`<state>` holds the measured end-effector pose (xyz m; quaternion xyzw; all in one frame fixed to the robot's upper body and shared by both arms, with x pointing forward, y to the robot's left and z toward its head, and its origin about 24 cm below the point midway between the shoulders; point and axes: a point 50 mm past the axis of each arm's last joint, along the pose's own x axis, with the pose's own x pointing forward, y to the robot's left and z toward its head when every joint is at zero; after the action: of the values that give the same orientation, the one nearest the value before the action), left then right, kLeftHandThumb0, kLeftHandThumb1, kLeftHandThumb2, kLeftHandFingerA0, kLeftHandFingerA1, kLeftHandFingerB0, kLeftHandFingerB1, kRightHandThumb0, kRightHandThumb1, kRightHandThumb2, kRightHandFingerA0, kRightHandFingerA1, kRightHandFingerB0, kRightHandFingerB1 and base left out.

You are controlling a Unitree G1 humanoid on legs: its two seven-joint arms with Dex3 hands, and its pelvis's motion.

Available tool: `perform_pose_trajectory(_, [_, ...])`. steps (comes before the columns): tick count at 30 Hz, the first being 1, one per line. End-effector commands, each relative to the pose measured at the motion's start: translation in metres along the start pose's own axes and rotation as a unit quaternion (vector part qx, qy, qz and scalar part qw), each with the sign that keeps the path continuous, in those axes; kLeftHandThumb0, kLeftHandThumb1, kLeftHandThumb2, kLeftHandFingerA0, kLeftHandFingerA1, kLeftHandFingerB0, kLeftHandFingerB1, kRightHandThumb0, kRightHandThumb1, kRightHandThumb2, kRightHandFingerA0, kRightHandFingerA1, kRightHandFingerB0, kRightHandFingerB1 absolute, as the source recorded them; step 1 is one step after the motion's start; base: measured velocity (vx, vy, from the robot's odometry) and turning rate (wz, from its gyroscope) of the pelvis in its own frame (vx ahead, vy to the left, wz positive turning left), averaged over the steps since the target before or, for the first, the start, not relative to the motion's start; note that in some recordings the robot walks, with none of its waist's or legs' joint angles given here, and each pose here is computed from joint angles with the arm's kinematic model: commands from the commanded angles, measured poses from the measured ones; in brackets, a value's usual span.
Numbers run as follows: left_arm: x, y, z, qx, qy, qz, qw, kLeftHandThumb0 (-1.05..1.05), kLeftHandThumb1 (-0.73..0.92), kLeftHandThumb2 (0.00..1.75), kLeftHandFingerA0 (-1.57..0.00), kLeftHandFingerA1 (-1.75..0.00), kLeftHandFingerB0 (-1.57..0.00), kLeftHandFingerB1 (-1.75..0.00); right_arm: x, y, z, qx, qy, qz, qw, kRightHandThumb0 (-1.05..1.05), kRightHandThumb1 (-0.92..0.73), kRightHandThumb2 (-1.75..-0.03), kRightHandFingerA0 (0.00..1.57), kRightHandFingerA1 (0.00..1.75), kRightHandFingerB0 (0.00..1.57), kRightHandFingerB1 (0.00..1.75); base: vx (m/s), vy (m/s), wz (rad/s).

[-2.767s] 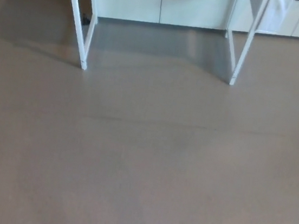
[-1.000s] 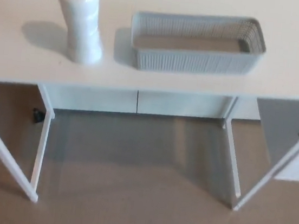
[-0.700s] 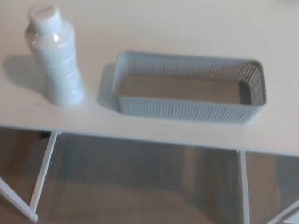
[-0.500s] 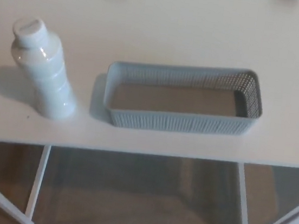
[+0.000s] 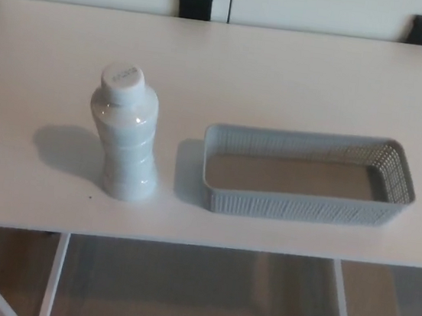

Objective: The robot walk up to a desk on which a bottle is kept on the left hand side and a container is kept on the right hand side. The robot uses its left hand to pick up the bottle and places it in the container.

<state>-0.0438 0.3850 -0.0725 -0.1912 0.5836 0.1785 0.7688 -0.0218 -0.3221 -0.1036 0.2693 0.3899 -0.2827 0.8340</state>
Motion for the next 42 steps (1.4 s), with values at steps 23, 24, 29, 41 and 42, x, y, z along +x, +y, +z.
perform_pose_trajectory(23, [0.004, -0.007, 0.017, 0.048, -0.029, -0.038, 0.998, -0.28, 0.7, 0.6, -0.5, -0.63, -0.55, -0.63, 0.009, 0.009, 0.029, -0.011, -0.052, 0.028, 0.998, -0.11, -0.33, -0.83, 0.48, 0.69, 0.19, 0.54, 0.01, -0.032, 0.02])
perform_pose_trajectory(24, [-0.023, -0.005, 0.086, 0.086, -0.237, -0.049, 0.966, -0.4, 0.81, 0.8, 0.0, 0.0, 0.0, 0.0, 0.006, 0.004, 0.029, -0.027, -0.047, 0.019, 0.998, -0.12, -0.32, -0.81, 0.47, 0.67, 0.18, 0.52, 0.0, 0.0, 0.0])
perform_pose_trajectory(29, [-0.137, -0.045, 0.226, 0.095, -0.582, -0.046, 0.806, -0.49, 0.34, 0.75, -0.01, -0.3, -0.01, -0.34, 0.004, 0.005, 0.026, -0.063, -0.036, 0.021, 0.997, -0.12, -0.31, -0.81, 0.53, 0.7, 0.2, 0.54, 0.0, 0.0, 0.02])
perform_pose_trajectory(41, [-0.132, -0.221, 0.286, 0.286, -0.604, -0.161, 0.726, -0.5, 0.33, 0.71, 0.0, -0.16, 0.0, -0.14, 0.006, 0.015, 0.037, -0.064, -0.051, 0.036, 0.996, -0.11, -0.33, -0.83, 0.54, 0.7, 0.22, 0.54, 0.0, 0.0, 0.0])
perform_pose_trajectory(42, [-0.12, -0.231, 0.286, 0.302, -0.59, -0.156, 0.732, -0.51, 0.34, 0.71, 0.0, -0.15, 0.0, -0.14, 0.005, 0.015, 0.038, -0.068, -0.051, 0.043, 0.995, -0.12, -0.33, -0.82, 0.52, 0.7, 0.19, 0.53, 0.0, 0.0, 0.0])
